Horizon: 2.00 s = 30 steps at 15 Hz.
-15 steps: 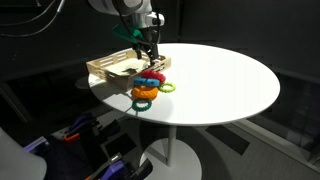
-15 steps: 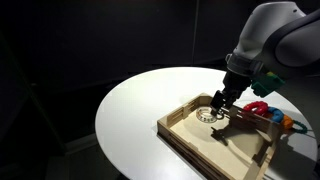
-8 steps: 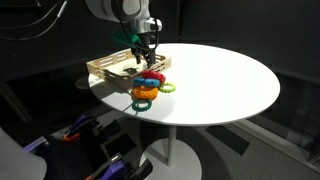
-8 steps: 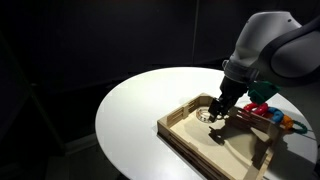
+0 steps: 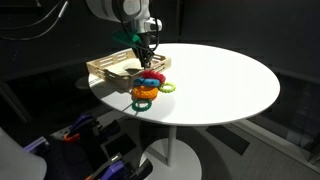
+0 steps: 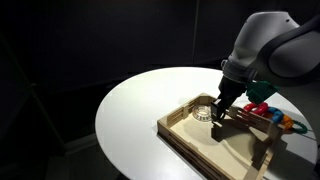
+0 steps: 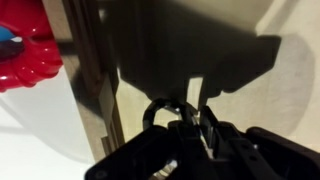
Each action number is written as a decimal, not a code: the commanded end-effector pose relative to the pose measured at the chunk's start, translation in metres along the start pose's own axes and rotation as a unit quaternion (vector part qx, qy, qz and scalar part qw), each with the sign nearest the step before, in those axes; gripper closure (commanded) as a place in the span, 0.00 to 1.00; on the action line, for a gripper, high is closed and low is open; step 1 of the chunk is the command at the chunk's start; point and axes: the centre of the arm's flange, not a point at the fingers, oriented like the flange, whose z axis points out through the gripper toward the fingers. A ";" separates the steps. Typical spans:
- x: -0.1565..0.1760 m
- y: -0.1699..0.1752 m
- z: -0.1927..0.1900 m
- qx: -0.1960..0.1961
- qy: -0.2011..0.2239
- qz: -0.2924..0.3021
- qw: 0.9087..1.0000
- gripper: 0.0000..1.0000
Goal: Remove the black and white ring from the wooden tray and put it on the table on the rings pile
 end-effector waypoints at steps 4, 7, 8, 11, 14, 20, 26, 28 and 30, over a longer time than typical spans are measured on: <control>0.008 -0.001 -0.002 0.005 0.008 0.004 1.000 0.41; 0.008 0.000 -0.002 0.003 0.009 0.004 1.000 0.16; 0.008 0.000 -0.001 0.001 0.010 0.002 1.000 0.16; 0.008 0.000 0.002 -0.002 0.012 -0.001 1.000 0.06; 0.007 0.000 0.007 -0.002 0.010 -0.001 1.000 0.09; 0.008 0.001 0.007 -0.001 0.013 0.001 1.000 0.49; 0.011 0.003 0.001 0.005 0.016 0.007 1.000 0.96; 0.011 0.004 0.000 0.006 0.016 0.010 1.000 0.97; 0.012 0.005 -0.006 0.011 0.019 0.013 1.000 0.94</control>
